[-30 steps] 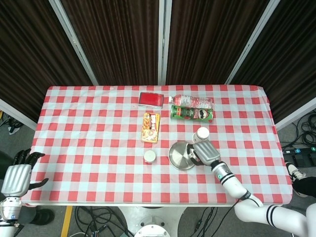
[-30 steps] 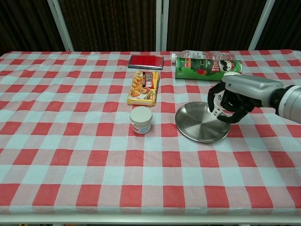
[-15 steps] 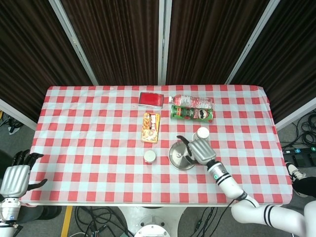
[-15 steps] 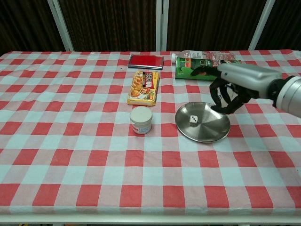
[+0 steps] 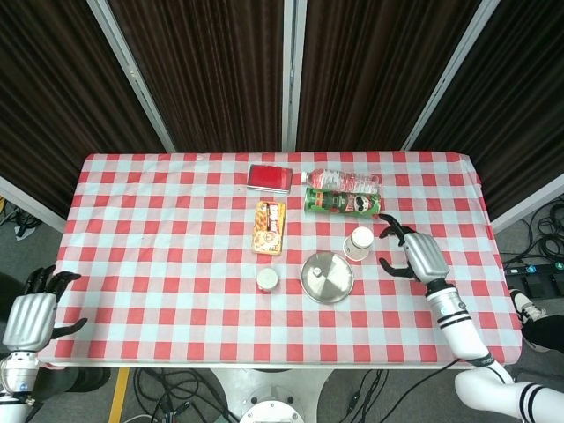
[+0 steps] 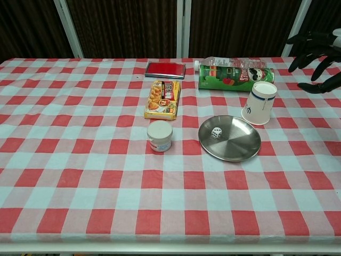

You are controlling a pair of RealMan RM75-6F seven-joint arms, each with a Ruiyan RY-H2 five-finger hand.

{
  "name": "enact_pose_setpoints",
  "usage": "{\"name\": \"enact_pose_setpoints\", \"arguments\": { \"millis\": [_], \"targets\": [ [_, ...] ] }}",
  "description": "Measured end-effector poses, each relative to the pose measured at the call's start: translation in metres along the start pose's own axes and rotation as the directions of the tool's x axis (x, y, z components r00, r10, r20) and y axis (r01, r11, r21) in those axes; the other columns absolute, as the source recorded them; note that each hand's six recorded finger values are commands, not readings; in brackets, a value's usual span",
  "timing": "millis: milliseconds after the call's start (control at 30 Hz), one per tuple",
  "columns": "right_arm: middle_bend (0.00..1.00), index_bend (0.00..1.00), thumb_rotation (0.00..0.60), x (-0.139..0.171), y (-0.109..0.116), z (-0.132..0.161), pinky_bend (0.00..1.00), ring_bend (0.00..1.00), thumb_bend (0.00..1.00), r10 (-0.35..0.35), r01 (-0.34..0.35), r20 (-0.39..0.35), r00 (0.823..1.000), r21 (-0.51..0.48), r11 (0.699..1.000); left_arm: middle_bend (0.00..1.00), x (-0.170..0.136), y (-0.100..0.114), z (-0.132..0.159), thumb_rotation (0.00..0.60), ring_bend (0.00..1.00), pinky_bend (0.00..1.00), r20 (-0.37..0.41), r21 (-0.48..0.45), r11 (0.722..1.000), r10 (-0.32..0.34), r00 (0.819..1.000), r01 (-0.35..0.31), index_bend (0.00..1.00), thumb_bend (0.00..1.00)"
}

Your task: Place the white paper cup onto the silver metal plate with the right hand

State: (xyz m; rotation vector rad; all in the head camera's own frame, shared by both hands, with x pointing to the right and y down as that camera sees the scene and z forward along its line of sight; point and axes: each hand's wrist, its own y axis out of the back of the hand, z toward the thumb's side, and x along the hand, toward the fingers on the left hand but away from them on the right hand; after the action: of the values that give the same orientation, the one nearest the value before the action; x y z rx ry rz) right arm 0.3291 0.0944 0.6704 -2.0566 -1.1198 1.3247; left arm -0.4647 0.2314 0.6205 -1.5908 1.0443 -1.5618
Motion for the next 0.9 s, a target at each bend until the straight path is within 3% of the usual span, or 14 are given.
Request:
{"name": "enact_pose_setpoints", "arguments": {
  "millis": [167,433,633,900],
  "targets": [
    [0.18,0.12,0.600,-0.022,-0.011,-0.020,0.17,0.06,0.16,0.050,-0.051,0.079,0.996,0.008,0.999,0.23,-0.002,-0.001,-0.002,0.600,0.10,0.09,-0.013,0.002,1.000,-0.010,1.000,0.010,0.25,0.10],
    [0.18,0.12,0.600,-0.051,-0.035,-0.020,0.17,0.06,0.16,0.115,-0.117,0.108,0.987,0.014,0.993,0.23,-0.001,0.000,-0.001,0.600,0.10,0.09,-0.013,0.007,1.000,-0.012,1.000,0.013,0.25,0.10],
    [0.21,0.19,0.600,-0.057,-0.047,-0.017,0.17,0.07,0.16,0.153,-0.144,0.114,0.982,-0.086,0.986,0.23,-0.001,-0.001,-0.002,0.600,0.10,0.09,-0.018,0.007,1.000,-0.017,1.000,0.017,0.25,0.10],
    [0.24,0.27,0.600,-0.065,-0.054,-0.023,0.17,0.07,0.17,0.150,-0.124,0.118,0.982,-0.204,0.971,0.23,0.000,-0.001,-0.001,0.600,0.10,0.09,-0.014,0.007,1.000,-0.017,1.000,0.017,0.25,0.10]
  ]
}}
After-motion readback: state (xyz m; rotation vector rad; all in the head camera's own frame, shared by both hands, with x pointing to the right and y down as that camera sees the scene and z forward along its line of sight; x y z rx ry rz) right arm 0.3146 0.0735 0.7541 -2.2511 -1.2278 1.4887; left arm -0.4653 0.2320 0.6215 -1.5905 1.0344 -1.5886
